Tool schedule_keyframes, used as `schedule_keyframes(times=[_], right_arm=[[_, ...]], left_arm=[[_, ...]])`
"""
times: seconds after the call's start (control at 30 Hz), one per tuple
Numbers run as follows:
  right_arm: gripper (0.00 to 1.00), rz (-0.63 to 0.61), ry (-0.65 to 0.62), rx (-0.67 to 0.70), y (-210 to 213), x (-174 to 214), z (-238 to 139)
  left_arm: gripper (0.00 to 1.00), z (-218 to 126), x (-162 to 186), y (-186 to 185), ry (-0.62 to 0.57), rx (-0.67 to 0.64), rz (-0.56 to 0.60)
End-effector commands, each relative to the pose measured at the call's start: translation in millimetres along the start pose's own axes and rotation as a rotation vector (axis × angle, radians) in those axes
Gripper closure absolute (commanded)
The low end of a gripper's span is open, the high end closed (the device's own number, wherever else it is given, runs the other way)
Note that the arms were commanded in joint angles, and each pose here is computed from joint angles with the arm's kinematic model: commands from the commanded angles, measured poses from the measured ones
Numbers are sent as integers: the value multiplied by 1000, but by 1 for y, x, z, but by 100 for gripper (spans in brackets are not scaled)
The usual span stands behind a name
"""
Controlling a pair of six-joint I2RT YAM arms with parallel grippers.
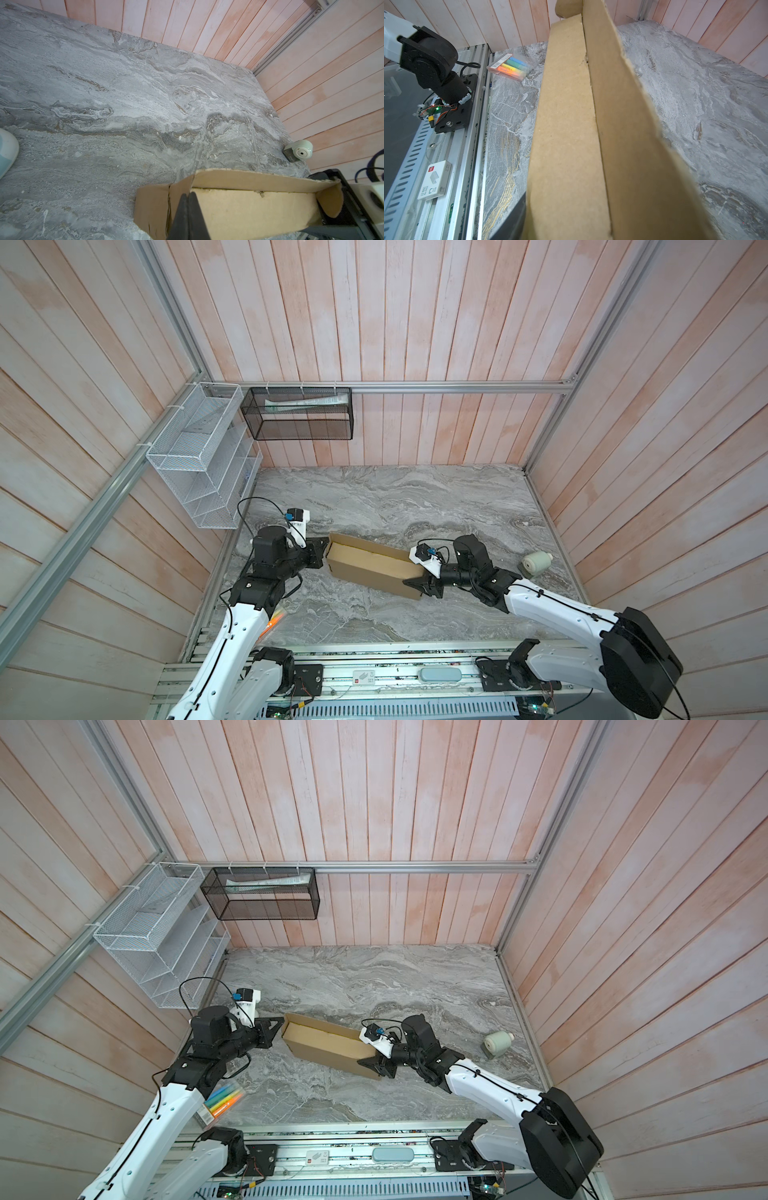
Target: Fold the paper box
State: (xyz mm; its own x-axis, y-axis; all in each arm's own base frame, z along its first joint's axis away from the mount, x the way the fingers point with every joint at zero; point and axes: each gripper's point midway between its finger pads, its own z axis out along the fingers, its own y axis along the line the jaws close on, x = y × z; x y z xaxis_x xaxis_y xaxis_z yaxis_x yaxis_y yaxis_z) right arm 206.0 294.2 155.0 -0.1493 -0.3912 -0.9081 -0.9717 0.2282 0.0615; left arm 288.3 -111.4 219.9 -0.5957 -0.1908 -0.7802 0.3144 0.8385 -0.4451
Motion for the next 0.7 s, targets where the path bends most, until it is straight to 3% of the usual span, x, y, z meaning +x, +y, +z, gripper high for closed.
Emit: schedule_keyframes(times=[0.0, 0.67], right_arm=[[89, -12, -59, -20, -3, -17, -2], [89, -2, -46, -57, -3, -13, 0]], left_arm=[[100, 2, 7, 5, -8, -24, -26], [100, 5, 21, 22, -45, -135, -46]])
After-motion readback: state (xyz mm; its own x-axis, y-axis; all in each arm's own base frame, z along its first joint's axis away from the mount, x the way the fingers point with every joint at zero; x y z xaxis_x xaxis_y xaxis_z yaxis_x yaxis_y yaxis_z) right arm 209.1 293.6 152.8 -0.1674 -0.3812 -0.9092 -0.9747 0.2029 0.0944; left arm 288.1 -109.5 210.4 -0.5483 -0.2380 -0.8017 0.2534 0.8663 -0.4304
